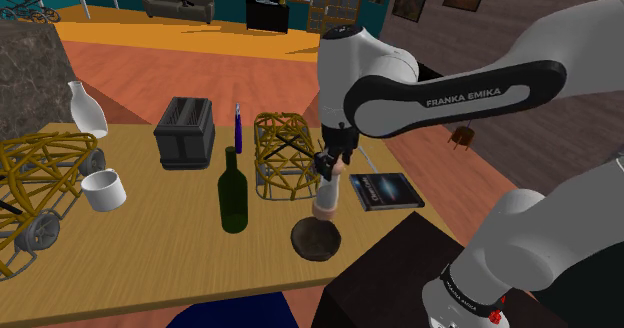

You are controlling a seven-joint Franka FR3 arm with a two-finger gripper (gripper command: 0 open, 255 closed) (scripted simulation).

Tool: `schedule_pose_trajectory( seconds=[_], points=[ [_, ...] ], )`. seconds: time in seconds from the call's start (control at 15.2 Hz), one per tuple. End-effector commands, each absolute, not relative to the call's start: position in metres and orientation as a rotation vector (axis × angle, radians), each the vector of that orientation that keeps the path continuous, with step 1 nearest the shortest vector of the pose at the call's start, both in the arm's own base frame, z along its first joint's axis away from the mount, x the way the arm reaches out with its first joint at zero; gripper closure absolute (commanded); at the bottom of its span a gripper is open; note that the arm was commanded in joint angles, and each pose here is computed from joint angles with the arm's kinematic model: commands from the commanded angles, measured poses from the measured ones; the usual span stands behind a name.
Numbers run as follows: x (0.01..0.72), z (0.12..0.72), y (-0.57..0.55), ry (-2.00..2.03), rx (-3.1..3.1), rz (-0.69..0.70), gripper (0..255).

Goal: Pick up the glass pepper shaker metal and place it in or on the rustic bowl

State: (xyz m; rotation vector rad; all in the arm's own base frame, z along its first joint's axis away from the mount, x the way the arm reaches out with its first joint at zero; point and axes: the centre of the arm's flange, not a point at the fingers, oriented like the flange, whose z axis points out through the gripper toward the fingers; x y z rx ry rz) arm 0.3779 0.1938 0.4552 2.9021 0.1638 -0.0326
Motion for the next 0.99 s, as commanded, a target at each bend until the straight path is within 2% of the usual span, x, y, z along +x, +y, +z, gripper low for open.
schedule_pose_trajectory(
  seconds=[0.0, 0.92],
  points=[
    [0.374, 0.448, 0.188, 0.165, 2.903, -0.033, 255],
    [0.374, 0.374, 0.188, 0.165, 2.903, -0.033, 255]
  ],
)
